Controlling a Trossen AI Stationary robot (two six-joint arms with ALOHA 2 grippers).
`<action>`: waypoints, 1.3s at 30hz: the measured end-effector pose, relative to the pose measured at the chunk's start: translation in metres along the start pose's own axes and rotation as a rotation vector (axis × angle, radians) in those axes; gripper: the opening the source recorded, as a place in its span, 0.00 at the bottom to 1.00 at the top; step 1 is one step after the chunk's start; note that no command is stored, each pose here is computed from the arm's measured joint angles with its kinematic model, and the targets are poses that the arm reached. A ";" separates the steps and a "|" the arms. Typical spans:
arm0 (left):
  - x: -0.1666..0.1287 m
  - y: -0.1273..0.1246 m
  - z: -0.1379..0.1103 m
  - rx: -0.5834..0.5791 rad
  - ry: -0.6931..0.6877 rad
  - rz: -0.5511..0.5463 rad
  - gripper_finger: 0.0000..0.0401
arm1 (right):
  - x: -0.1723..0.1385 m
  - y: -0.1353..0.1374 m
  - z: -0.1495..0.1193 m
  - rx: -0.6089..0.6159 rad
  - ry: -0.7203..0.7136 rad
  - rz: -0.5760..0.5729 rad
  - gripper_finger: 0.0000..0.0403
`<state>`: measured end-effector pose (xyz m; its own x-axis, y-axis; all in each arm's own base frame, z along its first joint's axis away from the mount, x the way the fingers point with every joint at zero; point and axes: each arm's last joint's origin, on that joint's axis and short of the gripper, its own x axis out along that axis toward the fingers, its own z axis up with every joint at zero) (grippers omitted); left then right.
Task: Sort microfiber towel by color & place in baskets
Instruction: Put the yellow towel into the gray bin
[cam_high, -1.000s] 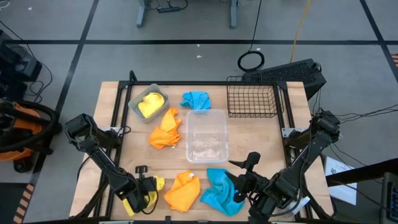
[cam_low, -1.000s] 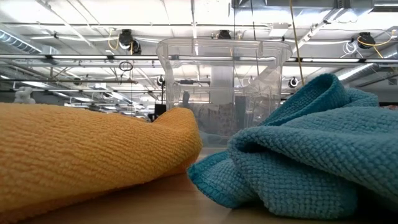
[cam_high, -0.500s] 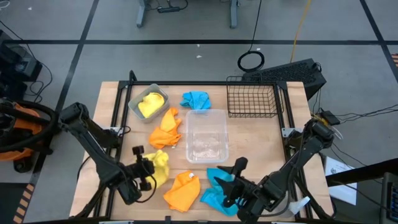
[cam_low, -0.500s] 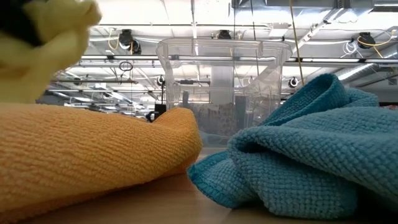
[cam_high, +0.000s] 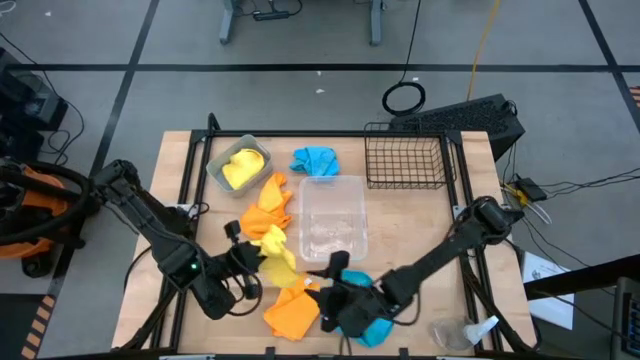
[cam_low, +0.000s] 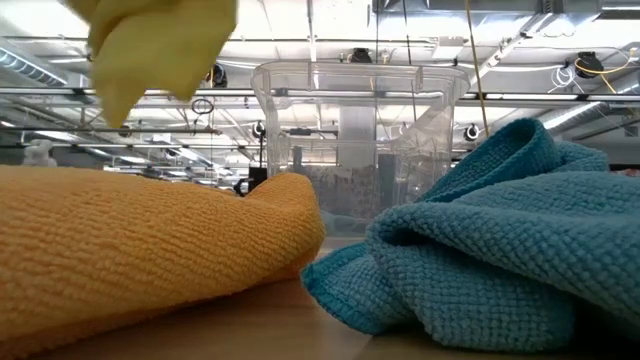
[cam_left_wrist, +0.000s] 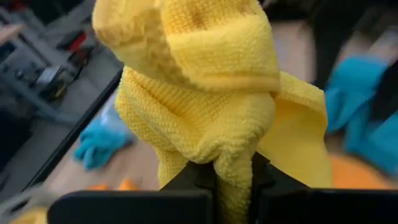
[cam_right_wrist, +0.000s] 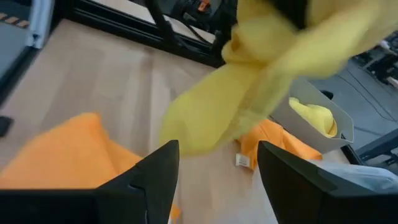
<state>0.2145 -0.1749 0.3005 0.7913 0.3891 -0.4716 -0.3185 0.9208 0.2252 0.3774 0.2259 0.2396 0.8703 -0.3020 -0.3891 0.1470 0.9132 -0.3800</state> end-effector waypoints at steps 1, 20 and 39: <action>0.000 -0.002 0.004 -0.004 -0.026 -0.012 0.07 | 0.007 -0.001 -0.002 0.004 -0.001 -0.008 0.52; 0.000 -0.009 0.024 -0.088 -0.164 -0.030 0.07 | -0.021 0.016 0.007 -0.286 -0.061 -0.315 0.25; 0.004 -0.011 0.046 -0.163 -0.262 -0.088 0.07 | -0.029 0.027 0.009 -0.381 -0.092 -0.242 0.56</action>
<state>0.2446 -0.1850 0.3352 0.9202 0.3067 -0.2430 -0.3056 0.9512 0.0436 0.3598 0.2616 0.2482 0.8726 -0.4534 -0.1816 0.1832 0.6484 -0.7389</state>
